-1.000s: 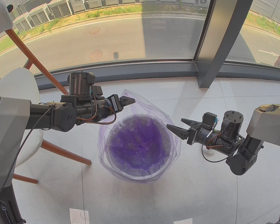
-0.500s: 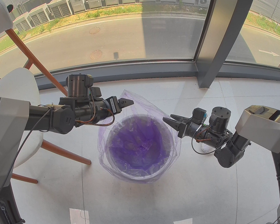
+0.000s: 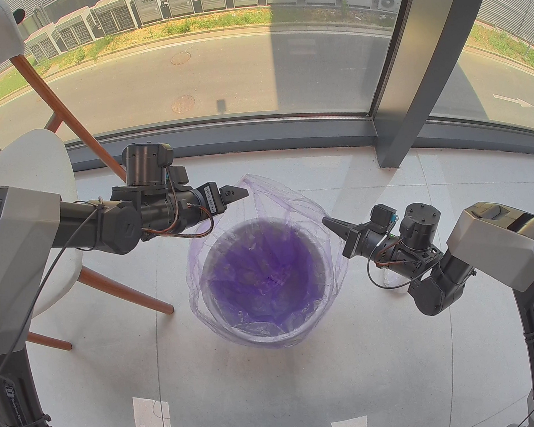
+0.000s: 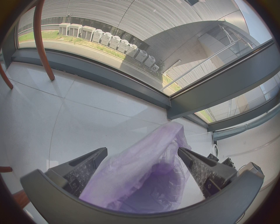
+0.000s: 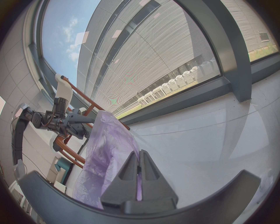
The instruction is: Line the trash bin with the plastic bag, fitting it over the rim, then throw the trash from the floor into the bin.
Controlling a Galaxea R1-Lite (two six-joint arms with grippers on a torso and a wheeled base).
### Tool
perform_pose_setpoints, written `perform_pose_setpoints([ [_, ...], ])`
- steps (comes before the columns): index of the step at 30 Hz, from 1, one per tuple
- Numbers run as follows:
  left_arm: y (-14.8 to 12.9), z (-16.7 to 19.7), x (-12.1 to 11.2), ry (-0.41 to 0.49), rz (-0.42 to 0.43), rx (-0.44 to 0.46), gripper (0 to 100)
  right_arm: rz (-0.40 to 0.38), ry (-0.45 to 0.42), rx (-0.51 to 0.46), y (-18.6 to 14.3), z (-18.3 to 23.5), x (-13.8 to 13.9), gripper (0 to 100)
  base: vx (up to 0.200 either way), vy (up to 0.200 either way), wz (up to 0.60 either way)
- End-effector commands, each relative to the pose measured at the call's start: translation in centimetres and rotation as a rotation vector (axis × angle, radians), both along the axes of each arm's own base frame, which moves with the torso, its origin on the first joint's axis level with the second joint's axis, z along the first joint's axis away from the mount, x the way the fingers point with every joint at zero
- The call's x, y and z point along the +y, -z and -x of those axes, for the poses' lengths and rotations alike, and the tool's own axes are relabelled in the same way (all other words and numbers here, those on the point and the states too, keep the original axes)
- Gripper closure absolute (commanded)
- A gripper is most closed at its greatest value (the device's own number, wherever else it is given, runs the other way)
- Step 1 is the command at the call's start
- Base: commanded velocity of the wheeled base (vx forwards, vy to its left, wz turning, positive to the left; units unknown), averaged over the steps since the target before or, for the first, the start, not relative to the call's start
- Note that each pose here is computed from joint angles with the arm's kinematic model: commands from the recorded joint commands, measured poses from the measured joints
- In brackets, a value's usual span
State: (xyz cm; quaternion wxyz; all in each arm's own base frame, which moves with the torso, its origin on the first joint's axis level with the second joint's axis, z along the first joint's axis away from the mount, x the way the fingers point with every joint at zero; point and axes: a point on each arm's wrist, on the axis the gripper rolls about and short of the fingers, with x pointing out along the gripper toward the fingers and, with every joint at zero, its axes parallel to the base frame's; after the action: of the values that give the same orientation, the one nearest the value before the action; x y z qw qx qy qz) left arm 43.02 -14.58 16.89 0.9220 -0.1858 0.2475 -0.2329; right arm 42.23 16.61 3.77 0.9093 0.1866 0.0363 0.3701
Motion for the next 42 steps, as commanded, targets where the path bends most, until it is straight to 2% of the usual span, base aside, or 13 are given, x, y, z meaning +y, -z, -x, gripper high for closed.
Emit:
perform_pose_setpoints([
  [1, 2.5, -1.6, 0.4, -0.022, -0.007, 0.015, 0, -0.022, 0.014, 0.017, 0.5, -0.7, -0.4, 100, 0.0, 0.0, 0.0],
  [9, 6.0, -3.4, 0.5, -0.04, -0.013, 0.05, 0, -0.038, 0.03, 0.058, 2.0, -1.3, -1.1, 100, 0.0, 0.0, 0.0],
  [19, 8.0, -4.9, 0.3, -0.106, 0.055, 0.109, 0, -0.049, 0.036, 0.127, 4.2, -1.5, -1.3, 100, 0.0, 0.0, 0.0],
  [27, 10.1, -5.8, 1.2, -0.153, 0.082, 0.158, 0, -0.058, 0.039, 0.179, 5.8, -1.5, -1.4, 100, 0.0, 0.0, 0.0],
  [36, 10.2, -6.3, 2.4, -0.205, 0.139, 0.184, 0, -0.07, 0.043, 0.197, 6.5, -1.5, -1.3, 100, 0.0, 0.0, 0.0],
  [42, 7.6, -6.2, 2.1, -0.205, 0.18, 0.141, 0, -0.077, 0.04, 0.181, 5.7, -1.3, -1.2, 100, 0.0, 0.0, 0.0],
])
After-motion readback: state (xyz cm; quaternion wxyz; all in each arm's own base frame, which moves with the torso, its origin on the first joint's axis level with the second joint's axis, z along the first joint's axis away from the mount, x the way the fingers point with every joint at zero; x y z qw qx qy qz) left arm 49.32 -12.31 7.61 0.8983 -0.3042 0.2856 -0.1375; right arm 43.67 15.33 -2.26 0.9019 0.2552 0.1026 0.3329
